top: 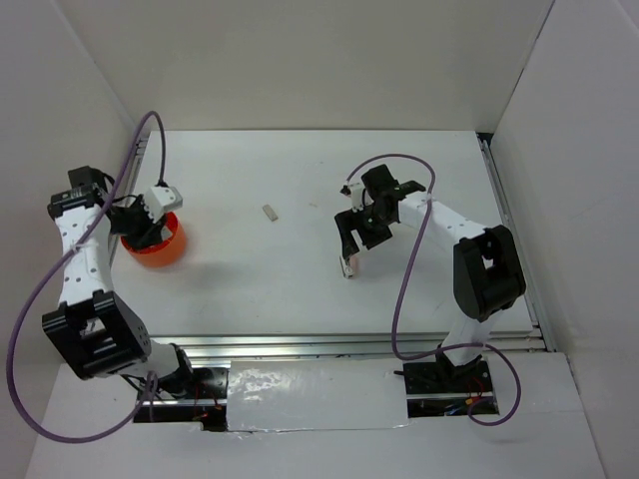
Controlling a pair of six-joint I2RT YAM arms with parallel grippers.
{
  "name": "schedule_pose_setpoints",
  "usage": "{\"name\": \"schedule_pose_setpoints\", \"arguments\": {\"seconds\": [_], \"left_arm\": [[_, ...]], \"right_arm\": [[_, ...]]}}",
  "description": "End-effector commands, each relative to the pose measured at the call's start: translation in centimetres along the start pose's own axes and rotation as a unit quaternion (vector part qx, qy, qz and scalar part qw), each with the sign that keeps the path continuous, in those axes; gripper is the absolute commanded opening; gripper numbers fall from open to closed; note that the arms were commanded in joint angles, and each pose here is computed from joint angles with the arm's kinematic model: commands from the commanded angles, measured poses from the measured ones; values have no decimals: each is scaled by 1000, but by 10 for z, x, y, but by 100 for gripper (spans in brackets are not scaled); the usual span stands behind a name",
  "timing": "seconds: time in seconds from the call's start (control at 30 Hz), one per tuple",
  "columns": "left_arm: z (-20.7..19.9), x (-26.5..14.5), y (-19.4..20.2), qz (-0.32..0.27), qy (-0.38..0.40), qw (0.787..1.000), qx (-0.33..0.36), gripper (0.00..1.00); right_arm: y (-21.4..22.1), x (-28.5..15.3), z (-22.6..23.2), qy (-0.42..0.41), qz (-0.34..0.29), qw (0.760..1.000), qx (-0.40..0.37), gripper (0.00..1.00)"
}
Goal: Sort the stationery into containers
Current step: Place the stationery in the storage box.
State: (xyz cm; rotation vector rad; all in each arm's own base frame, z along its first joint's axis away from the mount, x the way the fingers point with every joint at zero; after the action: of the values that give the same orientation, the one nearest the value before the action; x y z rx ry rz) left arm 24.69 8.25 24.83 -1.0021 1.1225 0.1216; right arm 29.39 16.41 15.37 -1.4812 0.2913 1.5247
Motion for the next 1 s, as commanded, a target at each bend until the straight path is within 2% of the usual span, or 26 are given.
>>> {"name": "schedule_pose_setpoints", "arguments": {"seconds": [0.0,0.3,0.7,0.83,0.97], "left_arm": [[16,-15,6,-6,28,998,57,3],[40,-5,38,46,-27,994,90,11],[67,8,44,53,-52,994,77,18],[71,9,42,52,-53,995,71,32],[71,12,42,50,-56,995,70,39]], "right_arm": [[-8,-5,4,-8,-4,1000,-11,86],[-11,-3,3,-11,0,1000,-8,86],[-8,1,4,-15,7,1000,-8,86],[-8,1,3,-13,9,1000,-7,86],[-8,2,3,-12,11,1000,-7,86]]}}
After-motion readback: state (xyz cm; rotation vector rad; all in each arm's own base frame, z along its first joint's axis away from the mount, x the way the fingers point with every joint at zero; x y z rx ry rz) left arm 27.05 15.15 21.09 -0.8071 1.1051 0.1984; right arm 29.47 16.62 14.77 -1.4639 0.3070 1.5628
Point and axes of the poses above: each gripper's point midway between its finger pads, its own x axis out along the fingers, its own z axis along the line the jaws close on, y = z × x, the point moved 8 cm from there along -x, back along the fingers, and after that the axes turned 9 degrees about -x, right-handed, at the moved point
